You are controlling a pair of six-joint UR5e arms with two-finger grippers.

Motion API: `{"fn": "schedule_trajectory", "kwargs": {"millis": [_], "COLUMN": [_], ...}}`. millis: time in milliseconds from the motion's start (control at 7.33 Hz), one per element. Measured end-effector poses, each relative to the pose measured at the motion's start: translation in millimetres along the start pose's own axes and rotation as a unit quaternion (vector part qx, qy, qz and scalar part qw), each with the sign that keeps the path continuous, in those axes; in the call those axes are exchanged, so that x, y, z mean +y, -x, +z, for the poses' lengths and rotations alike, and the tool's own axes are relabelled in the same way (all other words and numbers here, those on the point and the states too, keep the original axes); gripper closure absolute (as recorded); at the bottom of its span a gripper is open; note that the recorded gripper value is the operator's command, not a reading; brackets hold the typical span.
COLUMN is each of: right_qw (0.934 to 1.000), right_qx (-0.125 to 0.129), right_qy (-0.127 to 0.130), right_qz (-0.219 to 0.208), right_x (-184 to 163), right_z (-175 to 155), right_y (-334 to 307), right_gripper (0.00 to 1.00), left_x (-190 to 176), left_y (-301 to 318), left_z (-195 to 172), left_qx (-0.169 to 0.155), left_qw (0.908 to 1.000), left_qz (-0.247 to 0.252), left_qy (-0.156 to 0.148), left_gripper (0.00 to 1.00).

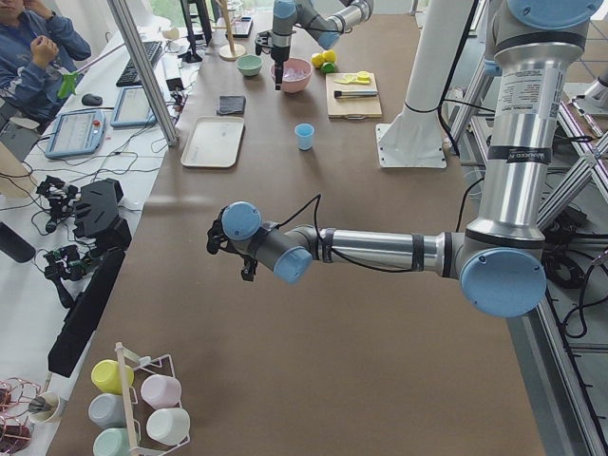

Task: Put ice and strawberries in cup
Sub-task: 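Move the right gripper back over the pink bowl of ice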

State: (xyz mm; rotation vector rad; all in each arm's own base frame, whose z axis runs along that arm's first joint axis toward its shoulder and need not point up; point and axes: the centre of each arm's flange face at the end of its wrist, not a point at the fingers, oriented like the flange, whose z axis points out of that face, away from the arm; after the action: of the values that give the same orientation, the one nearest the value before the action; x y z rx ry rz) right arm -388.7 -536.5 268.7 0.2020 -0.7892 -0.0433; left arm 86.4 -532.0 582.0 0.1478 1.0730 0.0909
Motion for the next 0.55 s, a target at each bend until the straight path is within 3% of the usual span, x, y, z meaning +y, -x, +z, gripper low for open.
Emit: {"fn": "schedule_trajectory", "kwargs": {"millis": [273,546], "right_qw": [0.9998,0.9998], "right_qx": [-0.004,0.001], "right_qy": [0.003,0.008], "right_qz": [-0.017,-0.021], "right_x": [6.7,16.3], "right_z": [16.7,22.7], "right_y": [-83.4,-116.7], "right_gripper": [0.01,0.1], "left_x": [-0.2,-0.6], "left_y": [-0.4,-1.2], "left_z": [-0.2,-0.6], "left_qx": [0.0,0.0], "left_qw": [1.0,1.0], "left_qz": [0.001,0.001], "left_qy": [0.0,-0.001], "left_gripper": [0.02,0.02]}}
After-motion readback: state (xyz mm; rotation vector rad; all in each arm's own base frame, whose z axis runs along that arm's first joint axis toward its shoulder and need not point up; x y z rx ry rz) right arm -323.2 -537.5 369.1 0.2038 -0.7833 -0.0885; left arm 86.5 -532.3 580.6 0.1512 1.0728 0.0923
